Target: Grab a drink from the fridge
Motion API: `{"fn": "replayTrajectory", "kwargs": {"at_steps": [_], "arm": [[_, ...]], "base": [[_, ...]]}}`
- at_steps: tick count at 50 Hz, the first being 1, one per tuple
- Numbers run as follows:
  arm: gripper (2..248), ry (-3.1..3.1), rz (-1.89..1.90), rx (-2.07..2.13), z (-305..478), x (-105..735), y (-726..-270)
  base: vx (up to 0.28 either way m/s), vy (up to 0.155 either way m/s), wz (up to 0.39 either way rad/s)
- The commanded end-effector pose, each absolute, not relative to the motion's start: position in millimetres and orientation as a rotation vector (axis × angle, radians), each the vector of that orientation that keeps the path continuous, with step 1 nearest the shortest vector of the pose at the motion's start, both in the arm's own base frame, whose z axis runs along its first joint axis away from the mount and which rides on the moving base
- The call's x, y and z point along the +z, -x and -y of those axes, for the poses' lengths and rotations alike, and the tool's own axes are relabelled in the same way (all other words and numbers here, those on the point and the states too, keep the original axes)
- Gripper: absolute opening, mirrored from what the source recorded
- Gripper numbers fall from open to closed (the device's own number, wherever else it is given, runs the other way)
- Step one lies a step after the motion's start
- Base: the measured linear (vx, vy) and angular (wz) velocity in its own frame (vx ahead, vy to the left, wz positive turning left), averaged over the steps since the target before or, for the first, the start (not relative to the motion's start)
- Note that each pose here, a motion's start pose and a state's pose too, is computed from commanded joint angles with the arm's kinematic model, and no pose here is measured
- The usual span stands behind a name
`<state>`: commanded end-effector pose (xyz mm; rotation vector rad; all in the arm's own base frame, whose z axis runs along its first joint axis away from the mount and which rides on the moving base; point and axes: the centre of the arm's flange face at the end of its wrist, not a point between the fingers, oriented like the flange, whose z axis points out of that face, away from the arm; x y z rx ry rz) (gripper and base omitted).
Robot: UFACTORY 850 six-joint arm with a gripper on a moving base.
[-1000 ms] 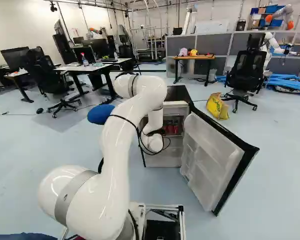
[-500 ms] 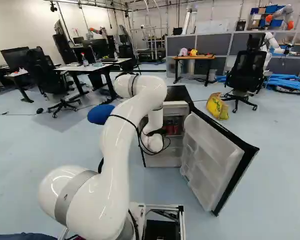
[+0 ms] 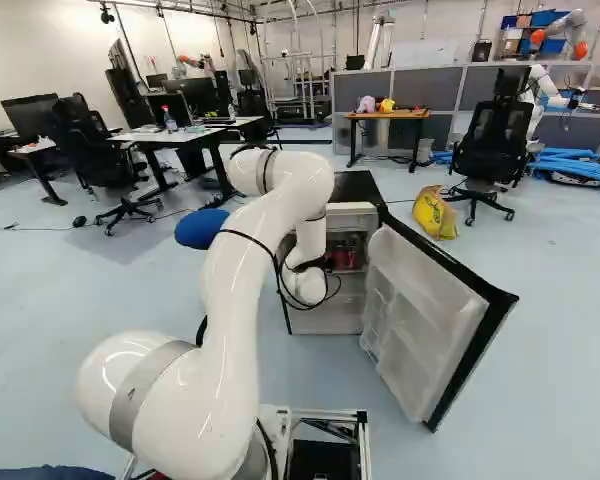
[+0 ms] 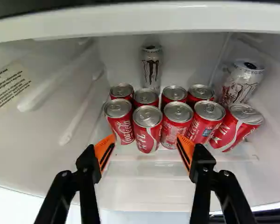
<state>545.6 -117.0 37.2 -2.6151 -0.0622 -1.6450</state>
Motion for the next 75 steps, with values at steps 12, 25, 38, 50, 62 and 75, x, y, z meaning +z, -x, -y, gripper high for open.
{"fn": "replayTrajectory", "kwargs": {"at_steps": [12,25,38,50,62,75], "arm": [[189,2.615,0.062,-1.645,117.0,37.2,-545.6],[162,2.615,0.062,-1.645,117.0,37.2,-545.6],[131,2.615,0.062,-1.645,117.0,37.2,-545.6],[135,2.615,0.062,-1.645,117.0,37.2,-545.6],[135,2.615,0.062,-1.645,117.0,37.2,-545.6],[135,2.615,0.062,-1.645,117.0,37.1,-545.7]], "base": [[0.000,0.000,0.000],[0.000,0.000,0.000],[0.000,0.000,0.000],[0.000,0.000,0.000],[0.000,0.000,0.000],[0.000,0.000,0.000]]}}
